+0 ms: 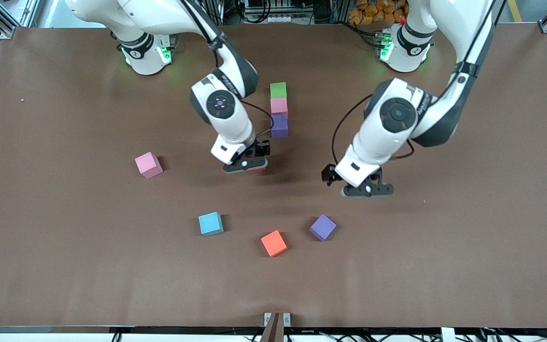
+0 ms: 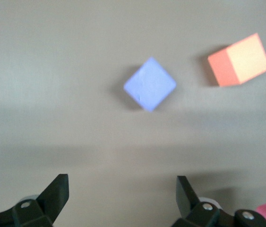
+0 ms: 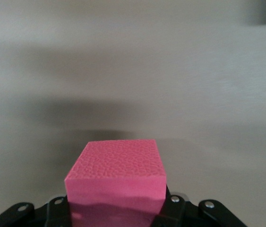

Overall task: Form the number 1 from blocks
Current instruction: 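Place the purple cube after pink while the right gripper carries red, then place the red cube after purple while the left gripper grasps another purple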

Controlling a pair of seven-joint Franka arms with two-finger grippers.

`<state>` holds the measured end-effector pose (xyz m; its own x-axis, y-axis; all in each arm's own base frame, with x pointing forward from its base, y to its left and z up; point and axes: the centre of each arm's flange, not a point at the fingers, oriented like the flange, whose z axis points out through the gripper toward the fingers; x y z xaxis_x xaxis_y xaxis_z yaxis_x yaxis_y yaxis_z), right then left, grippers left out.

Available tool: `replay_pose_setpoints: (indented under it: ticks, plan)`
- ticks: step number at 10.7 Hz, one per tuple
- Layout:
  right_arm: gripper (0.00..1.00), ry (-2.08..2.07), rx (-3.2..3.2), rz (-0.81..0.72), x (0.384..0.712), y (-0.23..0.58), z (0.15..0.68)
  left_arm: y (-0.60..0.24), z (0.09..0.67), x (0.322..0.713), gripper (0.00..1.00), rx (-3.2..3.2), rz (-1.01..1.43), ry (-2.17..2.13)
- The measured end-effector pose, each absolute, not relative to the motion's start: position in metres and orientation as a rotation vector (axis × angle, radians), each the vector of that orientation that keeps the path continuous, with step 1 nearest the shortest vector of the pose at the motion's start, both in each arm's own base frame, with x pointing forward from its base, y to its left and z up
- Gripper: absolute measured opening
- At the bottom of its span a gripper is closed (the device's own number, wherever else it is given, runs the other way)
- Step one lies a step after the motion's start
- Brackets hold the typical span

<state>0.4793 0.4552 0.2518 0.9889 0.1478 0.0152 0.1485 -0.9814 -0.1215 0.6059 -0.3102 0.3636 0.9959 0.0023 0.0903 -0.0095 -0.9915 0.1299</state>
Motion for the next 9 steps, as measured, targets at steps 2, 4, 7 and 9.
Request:
replay_pose_setpoints:
  ticks: [2,4,7,9]
  plan:
    - [0.6,-0.206,-3.024,0.004,0.461,0.482,0.237,-0.307,0.344,0.636,1.0,2.992,0.151,-0.186]
    - [0.6,-0.177,-3.033,0.02,0.435,0.508,0.229,-0.313,0.321,0.655,1.0,2.965,0.17,-0.32]
    - [0.6,-0.181,-3.041,0.032,0.413,0.527,0.222,-0.33,0.297,0.661,1.0,2.925,0.255,-0.527]
    - [0.6,-0.179,-3.049,0.045,0.403,0.532,0.218,-0.329,0.273,0.666,1.0,2.906,0.329,-0.638]
